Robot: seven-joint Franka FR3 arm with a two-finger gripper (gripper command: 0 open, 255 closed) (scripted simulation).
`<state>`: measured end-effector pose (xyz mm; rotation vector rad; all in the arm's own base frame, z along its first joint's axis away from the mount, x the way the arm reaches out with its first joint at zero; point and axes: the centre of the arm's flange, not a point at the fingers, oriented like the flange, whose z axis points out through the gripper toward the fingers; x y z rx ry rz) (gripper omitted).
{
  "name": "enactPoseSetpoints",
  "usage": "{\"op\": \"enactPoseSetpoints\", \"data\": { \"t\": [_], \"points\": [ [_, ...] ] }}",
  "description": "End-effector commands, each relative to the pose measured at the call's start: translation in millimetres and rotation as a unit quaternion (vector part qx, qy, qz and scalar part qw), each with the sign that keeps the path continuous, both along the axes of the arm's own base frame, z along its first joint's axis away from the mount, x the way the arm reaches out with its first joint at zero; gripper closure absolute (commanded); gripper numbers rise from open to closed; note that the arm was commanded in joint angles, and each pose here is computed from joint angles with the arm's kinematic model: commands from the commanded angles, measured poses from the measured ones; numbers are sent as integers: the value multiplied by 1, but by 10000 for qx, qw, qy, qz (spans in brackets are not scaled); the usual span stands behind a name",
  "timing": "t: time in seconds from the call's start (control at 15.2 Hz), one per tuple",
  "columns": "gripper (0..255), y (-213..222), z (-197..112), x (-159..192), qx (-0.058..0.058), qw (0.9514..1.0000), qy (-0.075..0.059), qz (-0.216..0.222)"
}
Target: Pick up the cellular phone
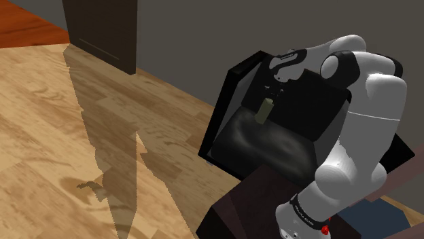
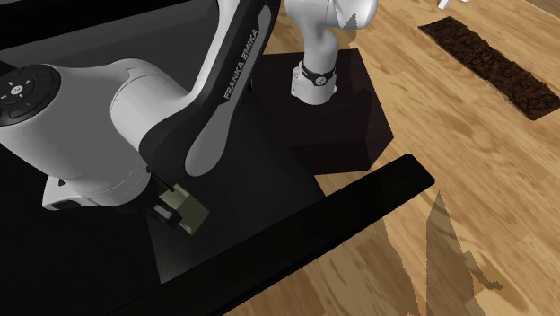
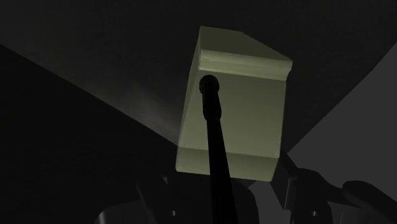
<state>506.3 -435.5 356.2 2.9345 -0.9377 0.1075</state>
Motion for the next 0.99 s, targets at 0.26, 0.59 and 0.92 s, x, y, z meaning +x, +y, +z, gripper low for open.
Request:
{"op": "enactPoseSetpoints", "data": {
  "t": [0.26,0.59,0.92],
  "points": [
    [255,0,4,0,2,10000,6,-2],
    [255,0,31,0,2,10000,6,-1],
    [255,0,57,0,2,10000,6,-1]
  ]
}}
